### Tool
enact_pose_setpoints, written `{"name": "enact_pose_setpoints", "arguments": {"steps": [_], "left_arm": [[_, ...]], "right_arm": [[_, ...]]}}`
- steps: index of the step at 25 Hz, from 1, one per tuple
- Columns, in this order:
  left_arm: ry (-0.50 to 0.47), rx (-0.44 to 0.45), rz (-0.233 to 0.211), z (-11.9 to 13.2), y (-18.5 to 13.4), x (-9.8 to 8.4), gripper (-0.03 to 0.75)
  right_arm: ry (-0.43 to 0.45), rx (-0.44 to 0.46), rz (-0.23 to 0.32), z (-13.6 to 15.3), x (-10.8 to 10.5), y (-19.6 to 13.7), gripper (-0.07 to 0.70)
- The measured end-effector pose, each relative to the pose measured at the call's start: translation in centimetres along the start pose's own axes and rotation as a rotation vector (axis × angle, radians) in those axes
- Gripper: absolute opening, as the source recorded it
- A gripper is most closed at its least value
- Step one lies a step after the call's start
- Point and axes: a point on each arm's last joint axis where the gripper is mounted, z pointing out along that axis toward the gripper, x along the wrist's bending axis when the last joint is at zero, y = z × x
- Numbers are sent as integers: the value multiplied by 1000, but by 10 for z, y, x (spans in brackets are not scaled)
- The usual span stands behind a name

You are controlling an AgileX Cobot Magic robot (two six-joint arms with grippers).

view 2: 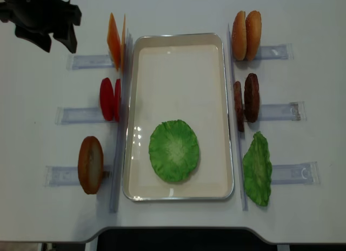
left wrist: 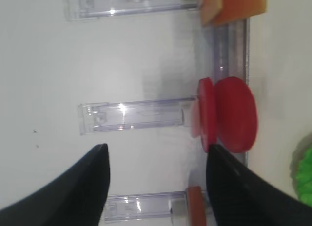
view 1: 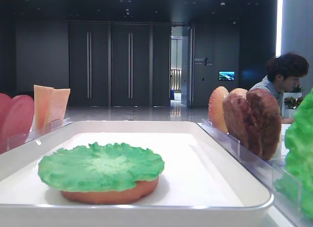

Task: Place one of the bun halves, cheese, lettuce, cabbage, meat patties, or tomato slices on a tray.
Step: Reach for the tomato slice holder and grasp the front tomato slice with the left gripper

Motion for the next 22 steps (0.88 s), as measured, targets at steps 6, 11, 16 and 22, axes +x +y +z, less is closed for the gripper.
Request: {"name": "enact_pose_setpoints", "arguments": {"steps": [6,11,16,22], "left_arm": [[-32,-5,10,-4,-5,-37,477],[-54,-4,13,-6,-10,-63,477],[-59,23,5,2,-11,-77,477],[-53,55,2,14,-10,-82,477]], "right_arm": [[0,0,0,0,0,0,400],[0,0,0,0,0,0,400],[0,0,0,0,0,0,400],[0,0,0,0,0,0,400]]}}
